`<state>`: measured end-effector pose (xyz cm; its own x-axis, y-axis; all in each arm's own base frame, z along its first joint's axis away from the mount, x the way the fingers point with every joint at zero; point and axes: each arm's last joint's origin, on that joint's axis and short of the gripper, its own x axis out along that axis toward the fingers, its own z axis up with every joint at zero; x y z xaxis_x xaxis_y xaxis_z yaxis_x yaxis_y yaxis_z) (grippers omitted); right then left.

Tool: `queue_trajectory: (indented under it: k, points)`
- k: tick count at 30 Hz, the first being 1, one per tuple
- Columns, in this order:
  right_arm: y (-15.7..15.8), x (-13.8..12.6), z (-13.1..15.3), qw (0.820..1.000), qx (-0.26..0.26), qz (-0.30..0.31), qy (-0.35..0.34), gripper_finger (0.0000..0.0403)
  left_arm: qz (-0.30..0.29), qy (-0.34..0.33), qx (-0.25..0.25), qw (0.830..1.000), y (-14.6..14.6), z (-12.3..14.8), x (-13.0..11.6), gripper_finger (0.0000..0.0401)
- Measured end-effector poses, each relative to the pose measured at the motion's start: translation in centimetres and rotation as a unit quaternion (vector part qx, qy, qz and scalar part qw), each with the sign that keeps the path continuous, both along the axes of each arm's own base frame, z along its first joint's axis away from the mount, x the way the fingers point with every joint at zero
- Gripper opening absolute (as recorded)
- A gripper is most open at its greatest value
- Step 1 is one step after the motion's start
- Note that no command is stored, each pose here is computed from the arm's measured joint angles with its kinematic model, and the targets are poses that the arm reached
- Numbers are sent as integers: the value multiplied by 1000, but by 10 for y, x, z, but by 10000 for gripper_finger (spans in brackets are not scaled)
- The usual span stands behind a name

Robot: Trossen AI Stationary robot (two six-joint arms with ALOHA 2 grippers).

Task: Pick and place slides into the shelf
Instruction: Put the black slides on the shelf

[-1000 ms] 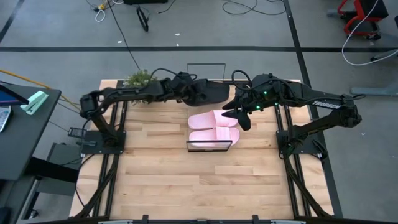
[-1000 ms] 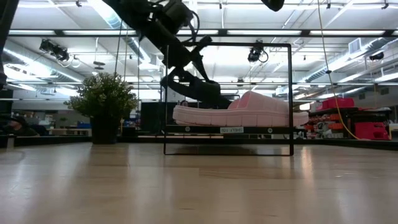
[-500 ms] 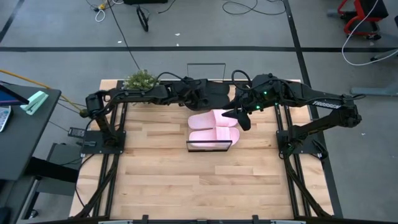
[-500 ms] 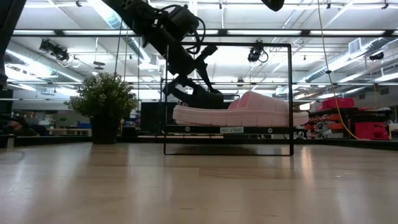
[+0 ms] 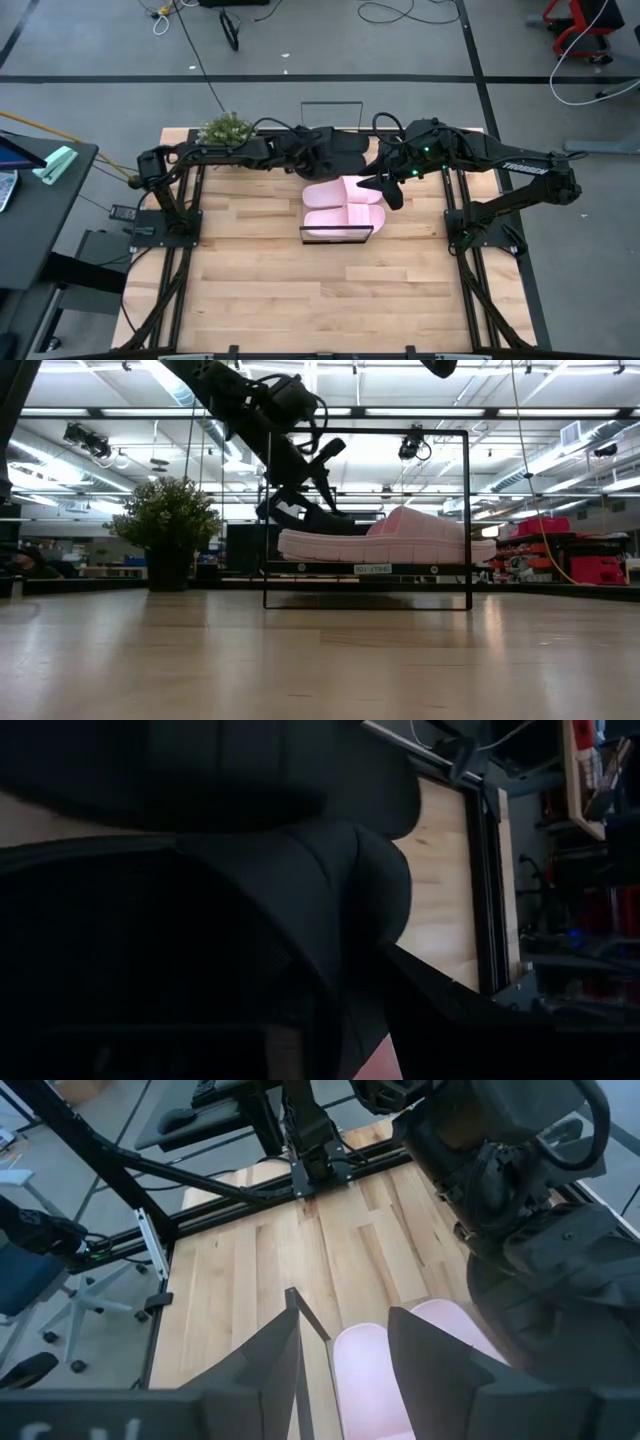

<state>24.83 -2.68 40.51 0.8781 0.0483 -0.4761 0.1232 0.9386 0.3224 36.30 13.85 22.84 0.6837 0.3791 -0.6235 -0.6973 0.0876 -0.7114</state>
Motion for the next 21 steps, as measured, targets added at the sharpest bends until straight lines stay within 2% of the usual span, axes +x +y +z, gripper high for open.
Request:
queue_trajectory:
  k: [7, 21]
  points:
    - [0, 0, 0, 1000, 2, -1, 0, 160, 11, -6, -24, 1000, -2, -11, -4, 95]
    - [0, 0, 0, 1000, 4, -2, 0, 160, 2, -13, -12, 1000, -1, -9, -3, 98]
